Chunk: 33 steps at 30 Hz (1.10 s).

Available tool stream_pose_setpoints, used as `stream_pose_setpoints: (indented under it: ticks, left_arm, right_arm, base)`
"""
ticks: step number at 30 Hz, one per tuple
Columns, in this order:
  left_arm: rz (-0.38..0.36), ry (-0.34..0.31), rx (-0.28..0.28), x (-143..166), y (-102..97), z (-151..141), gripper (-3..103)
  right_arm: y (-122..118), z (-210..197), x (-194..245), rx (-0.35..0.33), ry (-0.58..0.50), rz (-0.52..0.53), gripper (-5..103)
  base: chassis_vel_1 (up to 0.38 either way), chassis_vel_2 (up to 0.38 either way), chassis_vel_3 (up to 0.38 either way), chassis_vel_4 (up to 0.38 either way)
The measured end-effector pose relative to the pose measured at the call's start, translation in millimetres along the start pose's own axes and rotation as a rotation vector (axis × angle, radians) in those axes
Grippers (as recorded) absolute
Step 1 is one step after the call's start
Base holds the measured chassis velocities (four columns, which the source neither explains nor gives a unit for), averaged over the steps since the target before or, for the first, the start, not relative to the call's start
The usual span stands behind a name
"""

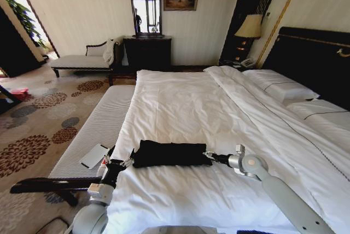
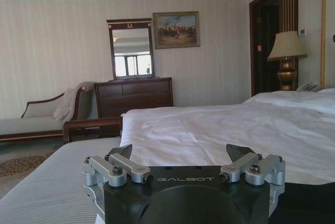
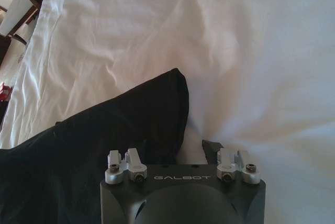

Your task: Fold the clothes on the bed.

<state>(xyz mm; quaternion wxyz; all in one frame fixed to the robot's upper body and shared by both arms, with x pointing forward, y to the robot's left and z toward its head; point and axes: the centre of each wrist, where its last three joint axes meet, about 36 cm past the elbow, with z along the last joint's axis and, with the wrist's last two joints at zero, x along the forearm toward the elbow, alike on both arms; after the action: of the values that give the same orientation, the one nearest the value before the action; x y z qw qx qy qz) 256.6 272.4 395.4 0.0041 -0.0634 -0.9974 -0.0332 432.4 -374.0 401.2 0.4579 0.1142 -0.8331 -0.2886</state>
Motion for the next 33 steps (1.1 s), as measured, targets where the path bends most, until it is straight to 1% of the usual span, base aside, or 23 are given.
stream_pose_setpoints:
  ticks: [4, 6, 7, 9, 12, 13, 14, 15, 16, 20, 23, 26, 33]
  left_arm:
    - [0.000, 0.000, 0.000, 0, 0.0, 0, 100]
    - [0.000, 0.000, 0.000, 0, 0.0, 0, 100]
    - [0.000, 0.000, 0.000, 0, 0.0, 0, 100]
    - [0.000, 0.000, 0.000, 0, 0.0, 0, 100]
    - [0.000, 0.000, 0.000, 0, 0.0, 0, 100]
    - [0.000, 0.000, 0.000, 0, 0.0, 0, 100]
    - [0.000, 0.000, 0.000, 0, 0.0, 0, 100]
    - [0.000, 0.000, 0.000, 0, 0.0, 0, 100]
    - [0.000, 0.000, 0.000, 0, 0.0, 0, 100]
    - [0.000, 0.000, 0.000, 0, 0.0, 0, 100]
    - [0.000, 0.000, 0.000, 0, 0.0, 0, 100]
    - [0.000, 0.000, 0.000, 0, 0.0, 0, 100]
    - [0.000, 0.000, 0.000, 0, 0.0, 0, 100]
  right_arm:
    - [1, 1, 1, 0.027, -0.005, 0.010, 41]
    - [2, 1, 1, 0.032, -0.005, 0.012, 41]
    - [3, 3, 1, 0.037, -0.004, 0.013, 30]
    - [3, 4, 1, 0.038, -0.003, 0.012, 30]
    - [3, 8, 2, 0.042, 0.000, 0.011, 14]
    - [3, 8, 2, 0.042, 0.000, 0.011, 14]
    - [3, 10, 2, 0.042, 0.001, 0.010, 8]
    - [3, 10, 2, 0.042, 0.001, 0.010, 8]
    - [2, 12, 2, 0.043, 0.003, 0.010, 3]
    - [1, 13, 4, 0.047, -0.004, 0.012, 0]
    - [1, 12, 7, 0.049, -0.011, 0.011, 0]
    - [3, 8, 18, 0.061, -0.030, 0.016, 0]
    - [1, 9, 30, 0.060, -0.043, 0.020, 0]
  base:
    - [0.000, 0.000, 0.000, 0.000]
    - [0.000, 0.000, 0.000, 0.000]
    - [0.000, 0.000, 0.000, 0.000]
    - [0.000, 0.000, 0.000, 0.000]
    - [0.000, 0.000, 0.000, 0.000]
    - [0.000, 0.000, 0.000, 0.000]
    - [0.000, 0.000, 0.000, 0.000]
    - [0.000, 0.000, 0.000, 0.000]
    - [0.000, 0.000, 0.000, 0.000]
    - [0.000, 0.000, 0.000, 0.000]
    - [0.000, 0.000, 0.000, 0.000]
    - [0.000, 0.000, 0.000, 0.000]
    - [0.000, 0.000, 0.000, 0.000]
